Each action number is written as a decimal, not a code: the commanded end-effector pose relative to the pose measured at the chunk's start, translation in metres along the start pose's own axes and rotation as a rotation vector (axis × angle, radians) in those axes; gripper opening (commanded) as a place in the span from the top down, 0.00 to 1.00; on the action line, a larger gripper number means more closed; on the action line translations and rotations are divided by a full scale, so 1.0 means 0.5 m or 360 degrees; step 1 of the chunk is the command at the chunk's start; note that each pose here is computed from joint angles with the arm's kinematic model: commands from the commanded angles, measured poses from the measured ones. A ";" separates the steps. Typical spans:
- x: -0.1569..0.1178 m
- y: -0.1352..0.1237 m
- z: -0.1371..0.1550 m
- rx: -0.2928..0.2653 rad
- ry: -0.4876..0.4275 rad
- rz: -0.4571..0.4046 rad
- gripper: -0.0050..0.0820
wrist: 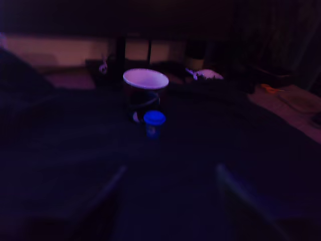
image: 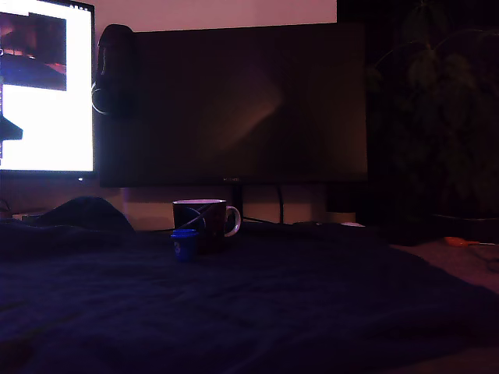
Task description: Pick up the coffee capsules on the table and drop them inside the coffee cup
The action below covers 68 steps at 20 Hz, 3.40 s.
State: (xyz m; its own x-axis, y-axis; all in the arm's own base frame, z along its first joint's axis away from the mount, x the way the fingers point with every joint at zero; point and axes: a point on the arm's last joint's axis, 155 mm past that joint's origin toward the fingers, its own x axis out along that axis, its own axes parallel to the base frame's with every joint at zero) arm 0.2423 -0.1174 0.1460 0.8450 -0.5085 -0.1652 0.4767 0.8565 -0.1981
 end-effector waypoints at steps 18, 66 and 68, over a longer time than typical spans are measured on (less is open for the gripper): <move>0.065 0.019 -0.020 0.0116 0.0034 -0.0002 0.23; 0.341 0.018 -0.111 0.0246 0.0153 -0.0168 0.23; 0.356 0.018 -0.114 0.0246 0.0155 -0.0174 0.23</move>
State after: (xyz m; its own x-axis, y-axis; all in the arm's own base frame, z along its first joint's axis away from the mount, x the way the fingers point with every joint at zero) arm 0.3835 -0.2020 0.0635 0.7681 -0.5929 -0.2419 0.5939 0.8009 -0.0773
